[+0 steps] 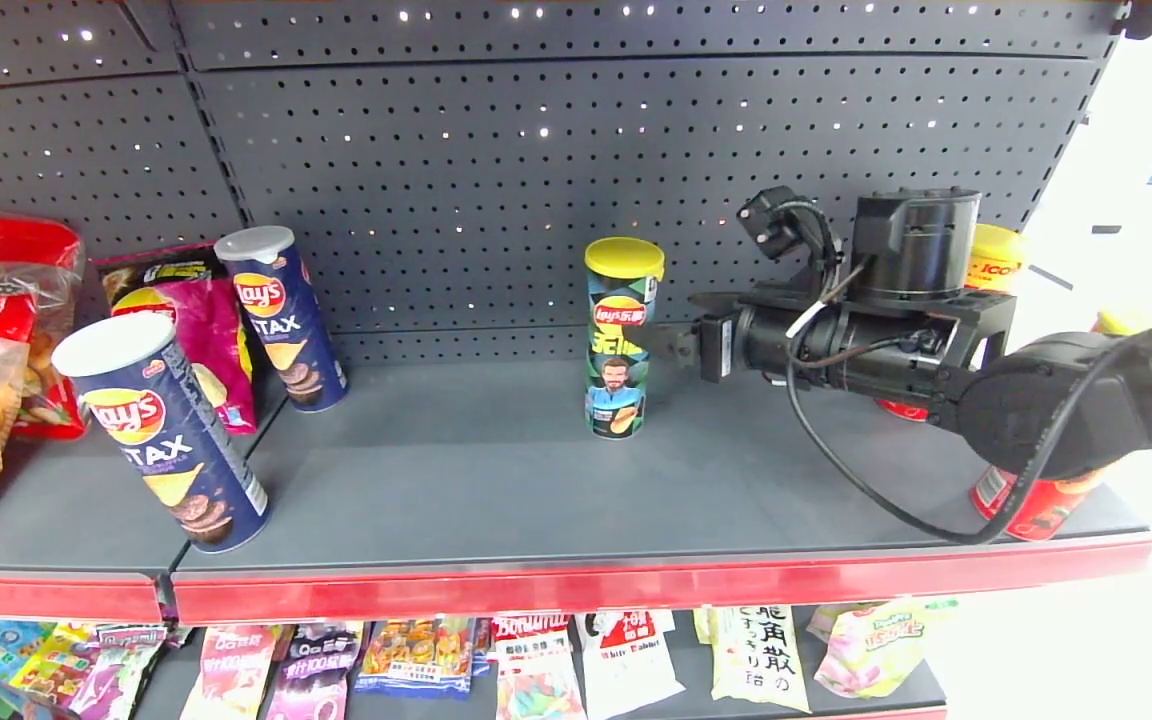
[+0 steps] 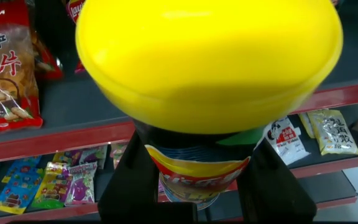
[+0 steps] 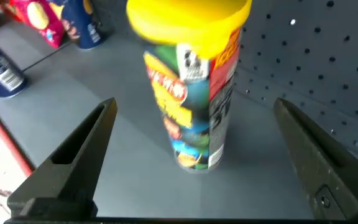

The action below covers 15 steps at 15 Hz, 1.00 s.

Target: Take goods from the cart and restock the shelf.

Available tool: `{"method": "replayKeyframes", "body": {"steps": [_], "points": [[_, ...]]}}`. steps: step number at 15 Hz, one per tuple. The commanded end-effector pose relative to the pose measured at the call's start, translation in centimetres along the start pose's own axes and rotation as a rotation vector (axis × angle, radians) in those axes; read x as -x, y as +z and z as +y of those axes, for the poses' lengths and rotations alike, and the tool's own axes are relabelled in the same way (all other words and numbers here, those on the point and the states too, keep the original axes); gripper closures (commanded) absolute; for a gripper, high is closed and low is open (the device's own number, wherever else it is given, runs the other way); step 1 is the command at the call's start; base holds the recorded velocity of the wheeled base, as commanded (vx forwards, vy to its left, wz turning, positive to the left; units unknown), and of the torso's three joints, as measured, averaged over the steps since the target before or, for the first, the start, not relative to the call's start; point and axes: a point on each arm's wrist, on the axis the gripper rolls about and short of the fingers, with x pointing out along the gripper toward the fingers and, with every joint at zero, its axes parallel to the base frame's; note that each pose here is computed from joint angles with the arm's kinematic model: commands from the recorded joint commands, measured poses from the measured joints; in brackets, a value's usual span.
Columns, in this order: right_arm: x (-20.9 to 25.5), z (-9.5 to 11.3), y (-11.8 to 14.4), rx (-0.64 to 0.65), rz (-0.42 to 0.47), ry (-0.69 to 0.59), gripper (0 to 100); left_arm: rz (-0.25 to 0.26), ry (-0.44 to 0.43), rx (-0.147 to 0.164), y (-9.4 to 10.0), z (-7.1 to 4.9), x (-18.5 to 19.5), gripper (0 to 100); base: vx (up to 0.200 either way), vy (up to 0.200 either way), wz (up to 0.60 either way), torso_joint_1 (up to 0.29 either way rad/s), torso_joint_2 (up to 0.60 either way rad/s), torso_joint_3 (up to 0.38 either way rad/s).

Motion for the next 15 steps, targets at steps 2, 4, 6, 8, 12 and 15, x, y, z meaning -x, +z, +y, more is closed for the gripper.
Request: {"method": "replayKeyframes", "body": {"steps": [2,4,6,8,12,15], "points": [[-1.1,-0.4,-0.3,0.002,0.003,-0.002,0,0.003,0.001,0.0,0.0,0.0,0.0,100,0.0,0.0,0.0,0.0,0.0,0.0],[-1.7,-0.5,-0.4,0.003,0.003,-0.002,0,0.003,0.002,0.0,0.0,0.0,0.0,100,0.0,0.0,0.0,0.0,0.0,0.0],[-2.4,-0.6,-0.2,0.006,-0.006,-0.003,0,0.003,0.001,-0.002,0.0,0.0,0.0,100,0.0,0.0,0.0,0.0,0.0,0.0],[-3.1,-0.9,-0.1,0.008,-0.015,-0.018,0,0.003,0.007,-0.002,0.0,0.0,0.0,100,0.0,0.0,0.0,0.0,0.0,0.0],[-4.0,-1.0,-0.3,0.01,-0.016,-0.018,0,0.003,0.008,-0.002,0.0,0.0,0.0,100,0.0,0.0,0.0,0.0,0.0,0.0],[-4.7,-1.1,-0.1,0.013,-0.027,-0.02,0,0.003,0.008,-0.002,0.0,0.0,0.0,100,0.0,0.0,0.0,0.0,0.0,0.0]]}}
